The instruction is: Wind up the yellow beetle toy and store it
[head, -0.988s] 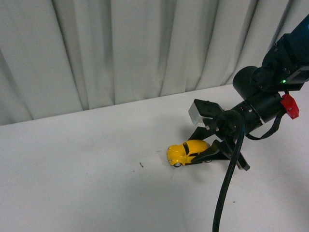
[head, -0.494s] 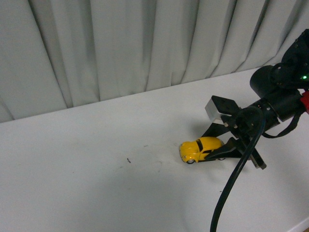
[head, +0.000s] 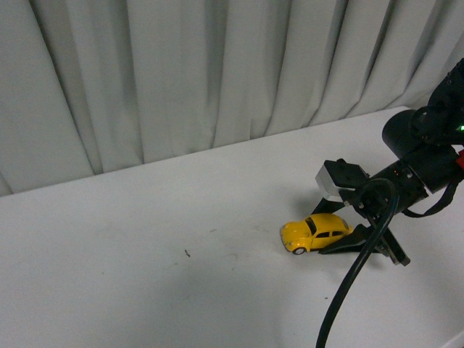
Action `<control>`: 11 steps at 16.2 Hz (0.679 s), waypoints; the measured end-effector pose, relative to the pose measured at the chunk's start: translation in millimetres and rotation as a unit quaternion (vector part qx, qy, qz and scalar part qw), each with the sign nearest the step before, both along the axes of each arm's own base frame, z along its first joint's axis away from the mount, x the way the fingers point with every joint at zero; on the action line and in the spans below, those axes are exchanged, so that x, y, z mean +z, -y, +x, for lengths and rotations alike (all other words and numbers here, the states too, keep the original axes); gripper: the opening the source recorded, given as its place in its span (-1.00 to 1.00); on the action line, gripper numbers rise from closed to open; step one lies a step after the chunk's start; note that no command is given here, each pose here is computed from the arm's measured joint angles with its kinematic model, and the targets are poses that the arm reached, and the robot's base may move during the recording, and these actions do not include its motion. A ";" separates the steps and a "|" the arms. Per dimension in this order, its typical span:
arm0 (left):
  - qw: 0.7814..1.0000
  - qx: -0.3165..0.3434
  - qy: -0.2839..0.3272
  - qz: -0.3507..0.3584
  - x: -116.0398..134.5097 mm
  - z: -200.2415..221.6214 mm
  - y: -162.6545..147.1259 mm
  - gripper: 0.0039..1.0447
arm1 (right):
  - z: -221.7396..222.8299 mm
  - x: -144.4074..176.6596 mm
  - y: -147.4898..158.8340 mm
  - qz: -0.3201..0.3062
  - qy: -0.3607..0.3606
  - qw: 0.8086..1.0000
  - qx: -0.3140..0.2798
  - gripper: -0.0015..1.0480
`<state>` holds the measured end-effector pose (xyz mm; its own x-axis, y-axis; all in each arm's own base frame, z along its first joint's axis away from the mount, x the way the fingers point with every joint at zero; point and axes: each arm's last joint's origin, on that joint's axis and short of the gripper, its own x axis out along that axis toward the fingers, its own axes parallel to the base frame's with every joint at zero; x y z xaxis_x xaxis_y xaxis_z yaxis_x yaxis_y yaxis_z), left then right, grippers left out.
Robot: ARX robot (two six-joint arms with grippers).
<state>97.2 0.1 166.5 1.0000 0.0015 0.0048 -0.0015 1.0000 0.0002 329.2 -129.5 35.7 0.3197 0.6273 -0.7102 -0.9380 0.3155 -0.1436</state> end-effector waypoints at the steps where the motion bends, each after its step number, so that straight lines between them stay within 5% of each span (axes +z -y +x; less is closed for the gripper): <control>1: 1.000 0.000 0.000 0.000 0.0 0.0 0.0 0.88 | 2.0 1.1 1.0 -0.004 0.005 1.000 0.000 0.41; 4: 1.000 0.000 0.000 0.000 0.0 0.0 0.0 0.88 | 3.7 2.1 2.1 -0.005 0.009 1.000 -0.002 0.91; 11: 1.000 0.000 0.000 0.000 0.0 0.0 0.0 0.88 | 5.0 2.3 2.7 -0.005 0.010 1.000 -0.008 0.87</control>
<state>97.2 0.1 166.4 1.0000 0.0011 0.0044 -0.0011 1.0000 0.0002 334.2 -132.2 38.0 0.3442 0.6141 -0.7102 -0.9296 0.3293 -0.1657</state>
